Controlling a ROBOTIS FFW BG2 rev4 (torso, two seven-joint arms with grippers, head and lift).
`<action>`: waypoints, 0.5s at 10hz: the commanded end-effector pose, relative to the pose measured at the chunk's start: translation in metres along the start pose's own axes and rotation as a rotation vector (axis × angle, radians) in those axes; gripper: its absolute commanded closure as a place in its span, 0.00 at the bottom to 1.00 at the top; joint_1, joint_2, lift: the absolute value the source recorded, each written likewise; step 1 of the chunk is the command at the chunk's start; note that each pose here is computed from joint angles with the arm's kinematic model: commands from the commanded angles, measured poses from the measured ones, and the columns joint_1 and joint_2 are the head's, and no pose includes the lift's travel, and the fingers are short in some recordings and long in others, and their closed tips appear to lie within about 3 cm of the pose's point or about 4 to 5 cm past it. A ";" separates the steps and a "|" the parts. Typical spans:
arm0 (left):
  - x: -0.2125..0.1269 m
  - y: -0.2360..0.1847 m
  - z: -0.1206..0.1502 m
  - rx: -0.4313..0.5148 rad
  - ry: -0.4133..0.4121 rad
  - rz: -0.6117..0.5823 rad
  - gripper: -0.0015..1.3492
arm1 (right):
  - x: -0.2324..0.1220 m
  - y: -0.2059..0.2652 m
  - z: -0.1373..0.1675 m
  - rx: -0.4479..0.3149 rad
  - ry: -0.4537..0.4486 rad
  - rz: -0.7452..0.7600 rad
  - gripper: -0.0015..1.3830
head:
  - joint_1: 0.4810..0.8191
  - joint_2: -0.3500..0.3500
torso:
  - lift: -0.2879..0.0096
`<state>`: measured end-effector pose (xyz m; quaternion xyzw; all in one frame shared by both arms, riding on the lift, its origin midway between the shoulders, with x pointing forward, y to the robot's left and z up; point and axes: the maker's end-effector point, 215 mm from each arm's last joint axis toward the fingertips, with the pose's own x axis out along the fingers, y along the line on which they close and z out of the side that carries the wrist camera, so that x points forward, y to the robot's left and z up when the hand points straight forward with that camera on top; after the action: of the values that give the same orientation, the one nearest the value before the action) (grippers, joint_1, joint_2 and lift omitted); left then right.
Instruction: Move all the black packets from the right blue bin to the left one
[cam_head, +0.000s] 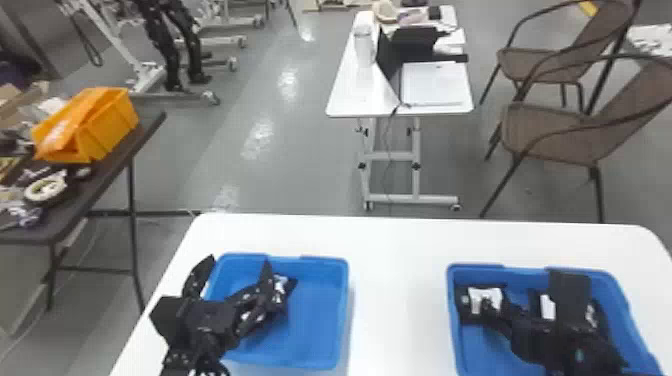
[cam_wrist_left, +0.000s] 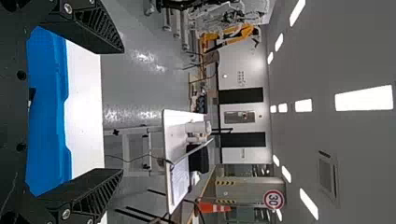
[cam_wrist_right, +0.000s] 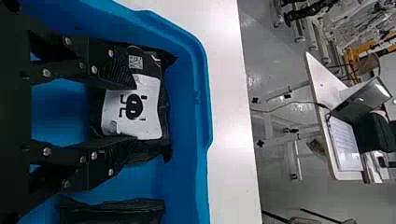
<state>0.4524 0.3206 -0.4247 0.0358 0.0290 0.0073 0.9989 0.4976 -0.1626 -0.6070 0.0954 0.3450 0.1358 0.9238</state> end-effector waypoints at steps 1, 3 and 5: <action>0.000 -0.001 0.000 0.000 -0.003 0.000 0.08 | -0.006 -0.001 -0.002 0.008 -0.006 -0.005 0.93 | 0.63 0.76 | 0.97; 0.000 -0.001 0.001 0.003 -0.004 0.000 0.08 | -0.003 -0.006 -0.009 0.016 -0.004 -0.013 0.93 | 0.63 0.76 | 0.97; 0.002 -0.002 0.004 0.009 -0.010 -0.003 0.08 | -0.004 -0.008 -0.013 0.022 -0.003 -0.015 0.91 | 0.63 0.75 | 0.97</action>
<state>0.4542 0.3191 -0.4219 0.0404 0.0250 0.0055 0.9989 0.4891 -0.1702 -0.6165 0.1021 0.3470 0.1246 0.9239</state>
